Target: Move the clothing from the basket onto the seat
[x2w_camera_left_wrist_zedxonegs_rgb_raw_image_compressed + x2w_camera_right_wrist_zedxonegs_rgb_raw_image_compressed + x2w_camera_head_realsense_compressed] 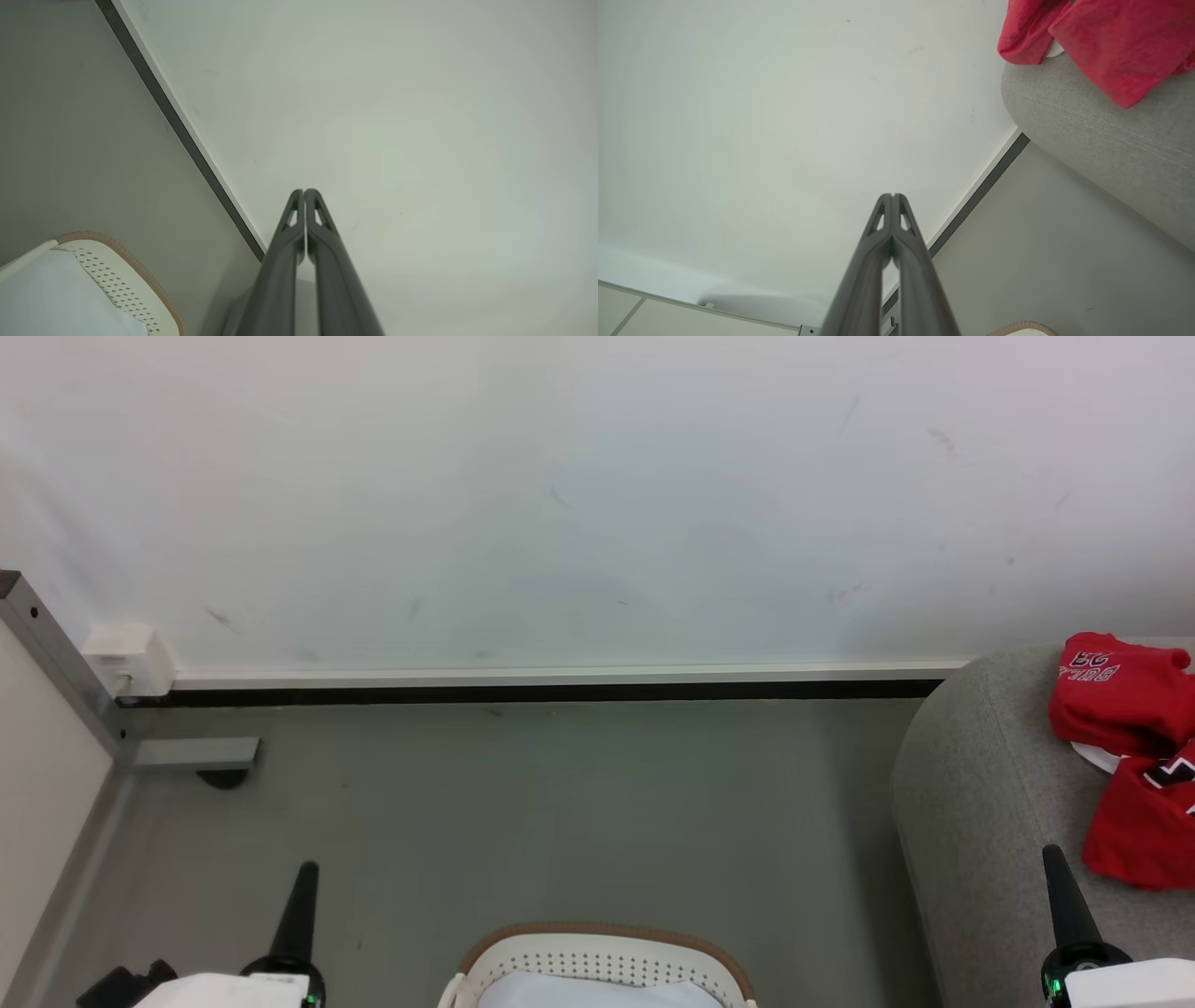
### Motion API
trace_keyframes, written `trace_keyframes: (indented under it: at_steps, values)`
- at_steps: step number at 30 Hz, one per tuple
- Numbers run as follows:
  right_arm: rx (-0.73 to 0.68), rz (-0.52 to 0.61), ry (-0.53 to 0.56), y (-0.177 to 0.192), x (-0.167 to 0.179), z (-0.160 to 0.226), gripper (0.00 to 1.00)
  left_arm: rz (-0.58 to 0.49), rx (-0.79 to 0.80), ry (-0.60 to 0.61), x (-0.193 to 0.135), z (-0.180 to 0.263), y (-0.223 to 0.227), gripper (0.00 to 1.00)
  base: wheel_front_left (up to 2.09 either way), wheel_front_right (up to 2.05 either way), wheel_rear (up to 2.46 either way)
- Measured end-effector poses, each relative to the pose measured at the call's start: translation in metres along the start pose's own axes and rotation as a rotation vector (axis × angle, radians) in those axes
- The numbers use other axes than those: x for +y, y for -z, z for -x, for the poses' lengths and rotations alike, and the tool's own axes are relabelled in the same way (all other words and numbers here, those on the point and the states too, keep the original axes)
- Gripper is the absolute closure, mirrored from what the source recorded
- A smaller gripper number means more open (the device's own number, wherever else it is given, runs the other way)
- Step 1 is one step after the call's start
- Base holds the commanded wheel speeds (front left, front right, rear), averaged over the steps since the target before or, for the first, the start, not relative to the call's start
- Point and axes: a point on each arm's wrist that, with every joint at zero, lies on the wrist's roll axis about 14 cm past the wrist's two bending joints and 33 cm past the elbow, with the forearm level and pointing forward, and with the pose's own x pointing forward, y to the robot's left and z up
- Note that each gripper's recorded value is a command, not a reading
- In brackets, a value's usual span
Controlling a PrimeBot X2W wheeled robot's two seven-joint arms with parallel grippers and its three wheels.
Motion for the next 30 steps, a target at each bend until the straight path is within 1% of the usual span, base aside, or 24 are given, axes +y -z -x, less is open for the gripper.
trace_keyframes:
  at_steps: [16, 30]
  values:
    - [0.004, -0.137, -0.007, -0.0010, 0.0024, -0.0048, 1.00, 0.135, -0.005, 0.019, -0.0039, -0.0025, -0.0061, 1.00, 0.00, 0.00, 0.00]
    - [0.005, -0.244, -0.014, -0.0025, 0.0040, -0.0081, 1.00, 0.232, -0.007, 0.029, -0.0050, -0.0030, -0.0102, 1.00, 0.00, 0.00, 0.00]
